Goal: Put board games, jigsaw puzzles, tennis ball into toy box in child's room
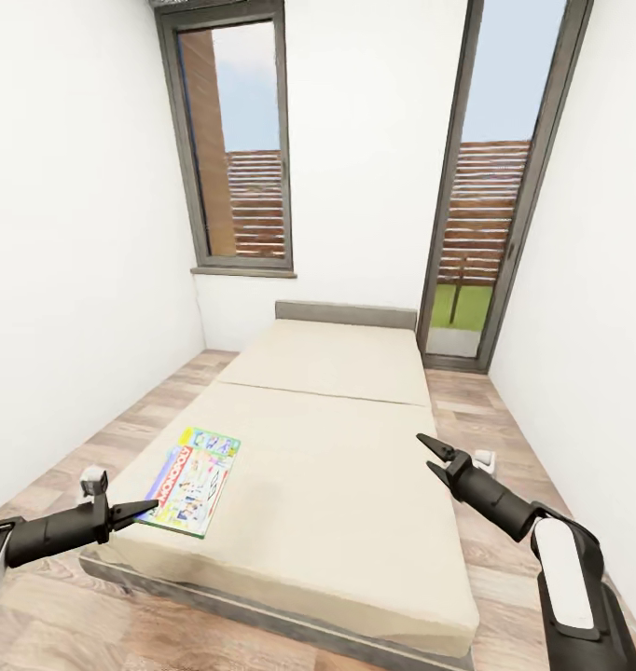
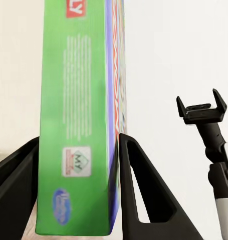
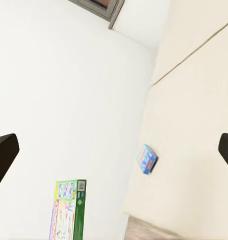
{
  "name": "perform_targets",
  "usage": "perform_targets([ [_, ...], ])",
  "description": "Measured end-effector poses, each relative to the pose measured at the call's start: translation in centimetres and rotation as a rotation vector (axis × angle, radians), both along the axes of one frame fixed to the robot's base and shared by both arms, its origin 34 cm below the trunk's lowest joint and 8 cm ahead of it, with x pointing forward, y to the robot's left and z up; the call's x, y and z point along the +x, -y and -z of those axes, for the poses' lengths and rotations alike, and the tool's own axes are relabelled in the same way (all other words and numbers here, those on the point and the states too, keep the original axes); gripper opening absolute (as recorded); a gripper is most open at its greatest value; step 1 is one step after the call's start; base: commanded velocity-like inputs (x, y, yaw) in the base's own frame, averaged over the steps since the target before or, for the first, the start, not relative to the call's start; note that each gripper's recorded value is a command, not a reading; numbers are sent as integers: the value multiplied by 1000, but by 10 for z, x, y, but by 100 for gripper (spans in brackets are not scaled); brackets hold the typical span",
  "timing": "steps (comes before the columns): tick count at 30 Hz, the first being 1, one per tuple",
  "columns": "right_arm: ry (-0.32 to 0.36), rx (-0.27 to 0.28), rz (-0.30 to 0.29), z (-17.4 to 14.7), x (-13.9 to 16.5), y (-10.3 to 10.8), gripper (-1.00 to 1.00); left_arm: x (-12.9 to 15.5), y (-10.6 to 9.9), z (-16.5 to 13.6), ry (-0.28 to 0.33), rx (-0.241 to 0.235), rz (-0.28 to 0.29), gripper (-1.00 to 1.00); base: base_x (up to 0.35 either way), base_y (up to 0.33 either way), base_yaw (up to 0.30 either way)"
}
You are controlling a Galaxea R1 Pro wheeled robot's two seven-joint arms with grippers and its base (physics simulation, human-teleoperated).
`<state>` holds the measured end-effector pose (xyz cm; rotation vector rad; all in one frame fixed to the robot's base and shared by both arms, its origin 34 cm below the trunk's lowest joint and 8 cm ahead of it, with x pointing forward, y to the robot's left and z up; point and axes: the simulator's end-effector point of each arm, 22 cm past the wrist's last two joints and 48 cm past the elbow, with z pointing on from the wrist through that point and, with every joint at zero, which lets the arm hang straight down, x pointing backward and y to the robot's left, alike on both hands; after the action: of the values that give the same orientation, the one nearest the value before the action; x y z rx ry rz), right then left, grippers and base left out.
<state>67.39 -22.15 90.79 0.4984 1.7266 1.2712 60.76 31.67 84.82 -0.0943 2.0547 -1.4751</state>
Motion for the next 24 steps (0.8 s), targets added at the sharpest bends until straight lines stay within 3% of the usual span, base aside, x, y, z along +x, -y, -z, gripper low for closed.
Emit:
perform_targets([
  [24, -6, -12, -18, -40, 3, -9, 100, 3, 2, -42, 0, -3, 2, -100, 0, 0, 291],
])
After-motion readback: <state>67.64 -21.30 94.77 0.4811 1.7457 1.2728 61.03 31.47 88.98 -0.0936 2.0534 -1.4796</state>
